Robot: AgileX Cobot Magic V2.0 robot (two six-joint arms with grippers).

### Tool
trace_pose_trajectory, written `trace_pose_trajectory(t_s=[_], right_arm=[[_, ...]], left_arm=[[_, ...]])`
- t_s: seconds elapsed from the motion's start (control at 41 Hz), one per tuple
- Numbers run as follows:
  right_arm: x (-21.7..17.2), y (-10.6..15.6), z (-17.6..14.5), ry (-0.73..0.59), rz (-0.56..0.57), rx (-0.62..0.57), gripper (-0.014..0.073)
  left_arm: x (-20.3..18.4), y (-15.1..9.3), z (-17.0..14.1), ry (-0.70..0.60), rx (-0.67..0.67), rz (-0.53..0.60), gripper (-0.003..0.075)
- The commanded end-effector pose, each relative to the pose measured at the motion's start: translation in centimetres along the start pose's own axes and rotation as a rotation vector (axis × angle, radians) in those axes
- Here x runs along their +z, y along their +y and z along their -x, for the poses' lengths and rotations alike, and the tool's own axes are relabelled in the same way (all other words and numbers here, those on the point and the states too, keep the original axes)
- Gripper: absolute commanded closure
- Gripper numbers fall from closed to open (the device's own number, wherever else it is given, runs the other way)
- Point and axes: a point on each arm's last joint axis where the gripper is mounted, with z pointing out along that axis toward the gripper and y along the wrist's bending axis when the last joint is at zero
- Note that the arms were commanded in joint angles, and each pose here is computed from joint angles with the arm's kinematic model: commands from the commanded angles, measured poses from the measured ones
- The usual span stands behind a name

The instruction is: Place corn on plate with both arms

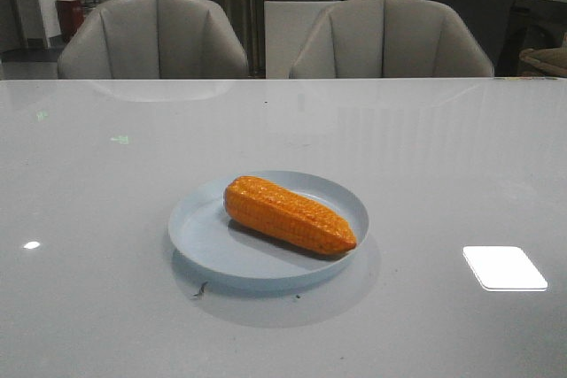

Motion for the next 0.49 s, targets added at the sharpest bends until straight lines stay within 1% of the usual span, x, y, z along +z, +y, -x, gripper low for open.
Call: trace_pose_trajectory(t_s=[0.0,0.391,0.464], right_arm=[[-0.80,-0.05,1.35,-0.097,-0.007,-0.001,0.0048],[-0.80,-0.05,1.34,-0.095,-0.007,-0.001,0.0048],[-0.80,-0.05,1.34,-0.095,-0.007,-0.001,0.0048]], left_arm=[[-0.62,0.16,1.41,-0.103,-0.006,0.002,0.0342],[-0.62,0.15,1.41,-0.103,-0.007,0.001,0.0342],[-0.55,-0.11,1.30,-0.100,-0.053,-0.030,0.0344]])
